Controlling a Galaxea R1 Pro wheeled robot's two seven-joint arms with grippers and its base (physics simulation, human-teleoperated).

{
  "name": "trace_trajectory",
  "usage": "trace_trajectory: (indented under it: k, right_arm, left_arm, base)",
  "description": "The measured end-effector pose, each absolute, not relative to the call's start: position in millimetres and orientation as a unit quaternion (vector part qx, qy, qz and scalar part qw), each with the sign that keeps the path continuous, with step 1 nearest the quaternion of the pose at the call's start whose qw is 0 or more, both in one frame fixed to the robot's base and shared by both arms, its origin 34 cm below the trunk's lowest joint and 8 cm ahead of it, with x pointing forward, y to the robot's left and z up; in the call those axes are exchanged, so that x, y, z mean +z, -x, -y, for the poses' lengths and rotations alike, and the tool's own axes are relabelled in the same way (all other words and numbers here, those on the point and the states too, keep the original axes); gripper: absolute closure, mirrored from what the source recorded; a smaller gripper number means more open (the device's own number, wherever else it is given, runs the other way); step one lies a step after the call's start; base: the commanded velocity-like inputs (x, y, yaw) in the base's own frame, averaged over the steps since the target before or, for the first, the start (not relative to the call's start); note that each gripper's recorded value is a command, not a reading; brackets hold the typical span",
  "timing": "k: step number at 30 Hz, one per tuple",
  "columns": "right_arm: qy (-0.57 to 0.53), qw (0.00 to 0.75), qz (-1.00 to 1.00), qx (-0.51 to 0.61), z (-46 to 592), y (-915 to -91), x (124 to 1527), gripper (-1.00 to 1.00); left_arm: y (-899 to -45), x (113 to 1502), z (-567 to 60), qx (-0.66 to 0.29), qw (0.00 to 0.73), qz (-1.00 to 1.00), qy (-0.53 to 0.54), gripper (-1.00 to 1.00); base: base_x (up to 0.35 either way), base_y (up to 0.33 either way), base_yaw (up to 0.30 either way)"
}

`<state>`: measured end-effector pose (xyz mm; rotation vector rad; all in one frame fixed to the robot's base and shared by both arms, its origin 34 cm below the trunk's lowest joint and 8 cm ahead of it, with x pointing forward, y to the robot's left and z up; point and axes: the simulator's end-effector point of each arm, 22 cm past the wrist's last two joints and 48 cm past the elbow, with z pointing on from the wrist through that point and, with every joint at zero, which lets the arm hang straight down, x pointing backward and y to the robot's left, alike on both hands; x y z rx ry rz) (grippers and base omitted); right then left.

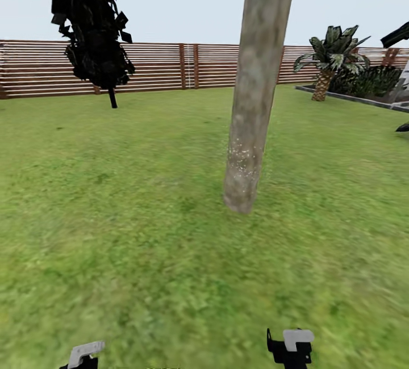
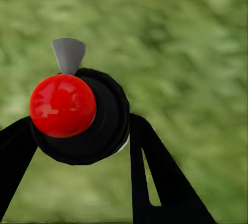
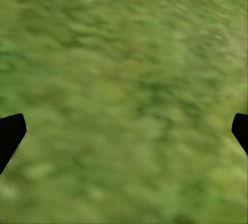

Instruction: In the garden, pick up the pesticide atomizer on the floor and spray pesticide onto both trees until each tree trunk is fully covered.

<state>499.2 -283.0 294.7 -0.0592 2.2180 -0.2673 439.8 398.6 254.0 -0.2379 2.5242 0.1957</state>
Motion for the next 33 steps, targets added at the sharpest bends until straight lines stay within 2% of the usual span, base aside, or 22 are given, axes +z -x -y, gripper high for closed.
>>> trace_trajectory:
  k: [16, 20, 27, 33]
  right_arm:
    - [0.024, 0.438, -0.892, -0.107, 282.4, -499.2, 294.6, -1.00]
    - [0.024, 0.438, -0.892, -0.107, 282.2, -499.2, 294.3, -1.00]
    - [0.024, 0.438, -0.892, -0.108, 283.0, -499.4, 294.5, -1.00]
    - [0.024, 0.439, -0.892, -0.108, 282.5, -499.6, 295.0, -1.00]
  left_arm:
    - [-439.7, 253.4, -396.2, 0.072, 0.294, -0.949, 0.089, 1.00]
    - [-439.7, 253.3, -396.6, 0.072, 0.294, -0.949, 0.091, 1.00]
    - [-439.7, 253.6, -398.0, 0.073, 0.295, -0.948, 0.092, 1.00]
    - [-440.2, 254.6, -400.9, 0.075, 0.296, -0.948, 0.093, 1.00]
  base:
    - [-0.003, 0.000, 0.282]
    - [-0.274, -0.018, 0.282]
    - [-0.278, -0.195, 0.282]
    - [-0.017, -0.285, 0.282]
